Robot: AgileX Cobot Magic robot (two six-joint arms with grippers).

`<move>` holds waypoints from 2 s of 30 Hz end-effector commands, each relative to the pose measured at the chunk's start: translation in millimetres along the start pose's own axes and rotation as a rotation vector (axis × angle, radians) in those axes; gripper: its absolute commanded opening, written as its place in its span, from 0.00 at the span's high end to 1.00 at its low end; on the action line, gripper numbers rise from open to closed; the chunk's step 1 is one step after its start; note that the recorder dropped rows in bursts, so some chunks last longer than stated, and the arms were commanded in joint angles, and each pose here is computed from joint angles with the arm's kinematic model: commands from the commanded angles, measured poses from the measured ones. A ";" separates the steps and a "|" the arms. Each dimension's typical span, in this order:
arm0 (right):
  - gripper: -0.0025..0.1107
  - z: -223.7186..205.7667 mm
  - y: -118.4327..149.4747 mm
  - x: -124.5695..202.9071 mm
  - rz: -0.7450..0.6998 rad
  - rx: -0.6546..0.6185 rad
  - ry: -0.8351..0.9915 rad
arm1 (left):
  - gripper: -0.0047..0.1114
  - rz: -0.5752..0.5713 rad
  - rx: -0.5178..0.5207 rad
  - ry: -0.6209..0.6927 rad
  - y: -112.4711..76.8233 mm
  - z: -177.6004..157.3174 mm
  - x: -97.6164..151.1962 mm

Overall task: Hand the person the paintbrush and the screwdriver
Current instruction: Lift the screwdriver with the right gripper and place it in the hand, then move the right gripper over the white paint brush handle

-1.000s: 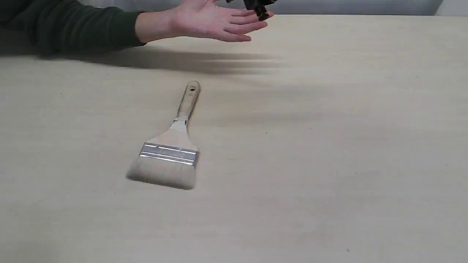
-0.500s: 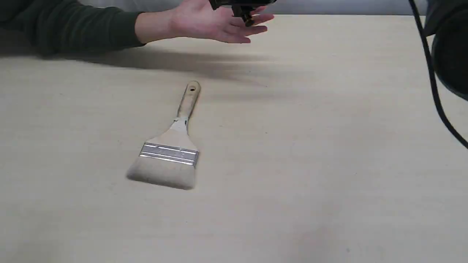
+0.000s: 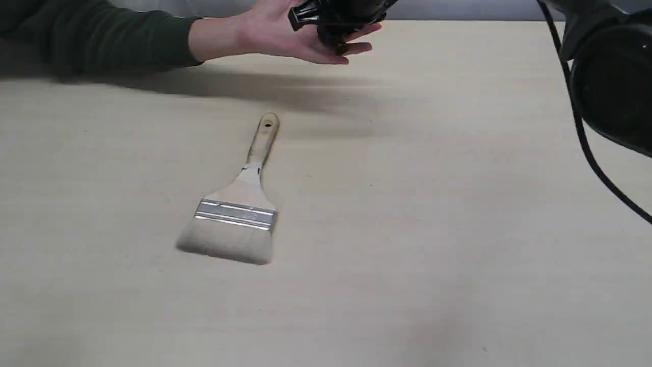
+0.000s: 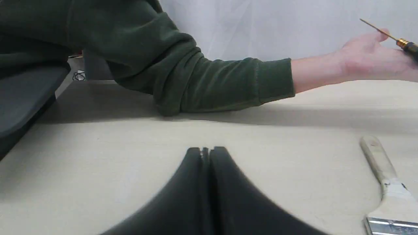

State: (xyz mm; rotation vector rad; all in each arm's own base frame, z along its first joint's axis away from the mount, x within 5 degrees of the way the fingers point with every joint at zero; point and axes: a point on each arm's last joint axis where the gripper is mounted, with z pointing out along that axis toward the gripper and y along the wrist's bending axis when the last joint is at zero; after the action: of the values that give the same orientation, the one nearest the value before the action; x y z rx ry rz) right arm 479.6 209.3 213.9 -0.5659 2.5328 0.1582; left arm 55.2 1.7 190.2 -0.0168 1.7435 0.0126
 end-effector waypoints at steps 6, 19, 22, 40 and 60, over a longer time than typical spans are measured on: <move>0.51 -62.2 1.2 -21.8 0.002 0.002 -0.126 | 0.96 -0.002 0.008 -0.012 -0.5 0.0 -0.5; 0.51 -109.9 12.2 2.6 -0.030 -0.106 -0.063 | 0.96 -0.002 0.008 -0.012 -0.5 0.0 -0.5; 0.53 -117.9 12.2 16.3 -0.037 -0.101 -0.074 | 0.96 -0.002 0.008 -0.012 -0.5 0.0 -0.5; 0.55 -147.4 68.3 147.5 -0.102 -0.179 -0.254 | 0.96 -0.004 0.008 -0.010 -0.5 0.0 -0.3; 0.53 -76.7 87.4 130.6 -0.044 -0.251 -0.085 | 0.96 -0.004 0.008 -0.010 -0.5 0.0 -0.3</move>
State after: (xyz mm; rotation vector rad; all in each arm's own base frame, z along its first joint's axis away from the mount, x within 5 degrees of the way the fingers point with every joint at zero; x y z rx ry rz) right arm 302.6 218.9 209.4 -0.6801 2.4333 0.4545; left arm 55.2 1.7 190.2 -0.0168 1.7435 0.0126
